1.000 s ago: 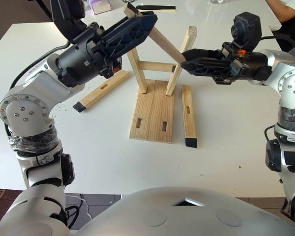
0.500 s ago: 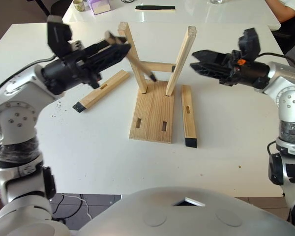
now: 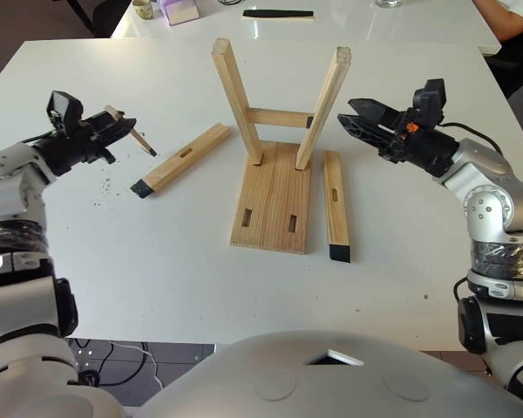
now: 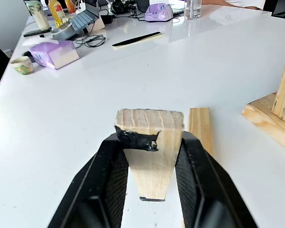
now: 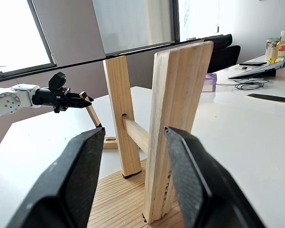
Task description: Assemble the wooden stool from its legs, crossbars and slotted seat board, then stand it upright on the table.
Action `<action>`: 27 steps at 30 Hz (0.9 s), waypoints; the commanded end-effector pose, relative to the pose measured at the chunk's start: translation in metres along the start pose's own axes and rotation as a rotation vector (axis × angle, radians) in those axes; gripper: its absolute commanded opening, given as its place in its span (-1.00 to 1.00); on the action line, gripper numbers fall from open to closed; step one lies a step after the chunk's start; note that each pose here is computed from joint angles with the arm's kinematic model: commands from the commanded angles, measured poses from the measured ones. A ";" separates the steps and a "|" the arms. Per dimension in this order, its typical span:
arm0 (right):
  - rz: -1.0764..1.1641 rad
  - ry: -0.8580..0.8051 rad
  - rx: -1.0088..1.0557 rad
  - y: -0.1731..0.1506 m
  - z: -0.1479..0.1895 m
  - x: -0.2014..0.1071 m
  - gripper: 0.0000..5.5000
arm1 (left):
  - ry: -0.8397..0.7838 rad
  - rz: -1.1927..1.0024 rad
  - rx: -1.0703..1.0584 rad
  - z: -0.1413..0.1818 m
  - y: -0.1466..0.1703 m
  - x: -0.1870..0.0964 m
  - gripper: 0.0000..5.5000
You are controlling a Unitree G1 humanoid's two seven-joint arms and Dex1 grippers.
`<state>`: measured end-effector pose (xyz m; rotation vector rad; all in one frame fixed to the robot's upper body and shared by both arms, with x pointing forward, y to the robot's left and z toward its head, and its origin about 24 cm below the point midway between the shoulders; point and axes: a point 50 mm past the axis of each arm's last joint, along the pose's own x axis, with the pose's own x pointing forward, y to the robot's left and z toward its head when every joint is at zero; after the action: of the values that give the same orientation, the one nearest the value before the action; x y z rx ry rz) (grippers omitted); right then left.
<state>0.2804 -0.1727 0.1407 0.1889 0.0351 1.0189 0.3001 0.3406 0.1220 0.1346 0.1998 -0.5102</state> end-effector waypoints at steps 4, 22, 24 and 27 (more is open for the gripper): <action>-0.006 -0.003 -0.012 -0.002 -0.001 0.009 -0.16 | -0.039 -0.094 -0.031 -0.005 -0.017 0.022 -0.53; -0.084 -0.028 0.054 0.009 -0.017 -0.009 -0.16 | -0.108 -0.227 -0.065 0.021 -0.080 -0.032 -0.53; -0.084 -0.025 0.058 0.010 -0.020 -0.008 -0.16 | -0.134 -0.148 -0.006 0.034 -0.063 -0.031 -0.53; -0.081 -0.030 0.062 0.010 -0.021 -0.004 -0.16 | -0.121 -0.062 0.036 0.038 -0.038 -0.025 -0.53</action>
<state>0.2662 -0.1707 0.1209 0.2596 0.0507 0.9338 0.2540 0.2989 0.1553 0.0760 0.0759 -0.6441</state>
